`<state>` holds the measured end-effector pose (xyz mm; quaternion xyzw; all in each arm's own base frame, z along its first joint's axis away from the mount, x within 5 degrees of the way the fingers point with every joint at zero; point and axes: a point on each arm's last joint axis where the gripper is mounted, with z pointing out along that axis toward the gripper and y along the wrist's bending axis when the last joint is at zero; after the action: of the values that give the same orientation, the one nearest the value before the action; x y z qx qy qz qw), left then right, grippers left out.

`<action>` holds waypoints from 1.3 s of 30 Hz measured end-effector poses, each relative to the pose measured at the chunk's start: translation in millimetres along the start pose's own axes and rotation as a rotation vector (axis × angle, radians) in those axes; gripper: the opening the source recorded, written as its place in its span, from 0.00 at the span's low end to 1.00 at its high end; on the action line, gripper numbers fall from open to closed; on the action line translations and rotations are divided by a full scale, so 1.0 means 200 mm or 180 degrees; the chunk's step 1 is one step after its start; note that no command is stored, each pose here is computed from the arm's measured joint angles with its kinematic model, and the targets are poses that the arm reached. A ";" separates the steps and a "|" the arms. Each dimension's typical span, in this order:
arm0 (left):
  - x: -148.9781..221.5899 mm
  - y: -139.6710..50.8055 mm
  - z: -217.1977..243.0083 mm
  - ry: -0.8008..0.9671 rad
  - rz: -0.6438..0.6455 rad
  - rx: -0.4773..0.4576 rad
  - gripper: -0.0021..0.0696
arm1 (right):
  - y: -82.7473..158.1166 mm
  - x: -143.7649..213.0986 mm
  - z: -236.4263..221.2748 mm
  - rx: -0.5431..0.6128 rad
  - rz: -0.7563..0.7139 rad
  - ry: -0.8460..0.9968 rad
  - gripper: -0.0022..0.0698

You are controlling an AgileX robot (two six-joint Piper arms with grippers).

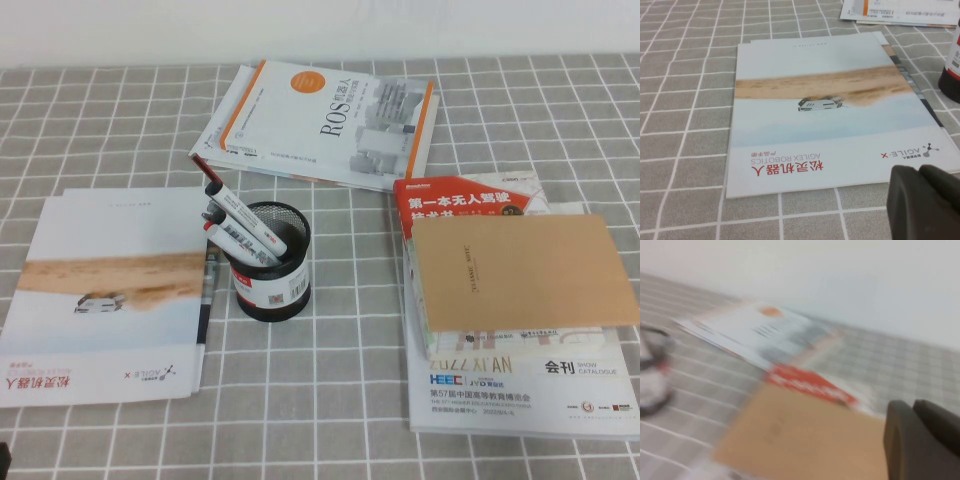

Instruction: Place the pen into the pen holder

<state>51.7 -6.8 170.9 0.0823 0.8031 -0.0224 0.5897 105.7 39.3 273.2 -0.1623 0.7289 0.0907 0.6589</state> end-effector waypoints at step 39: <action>0.00 0.00 0.00 0.0000 0.0000 0.0000 0.03 | -0.04 0.55 -0.25 0.1113 0.1038 0.0569 0.01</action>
<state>51.7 -6.8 170.9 0.0823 0.8031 -0.0224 0.5897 52.7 2.4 170.3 0.0664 0.8054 0.0536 0.5865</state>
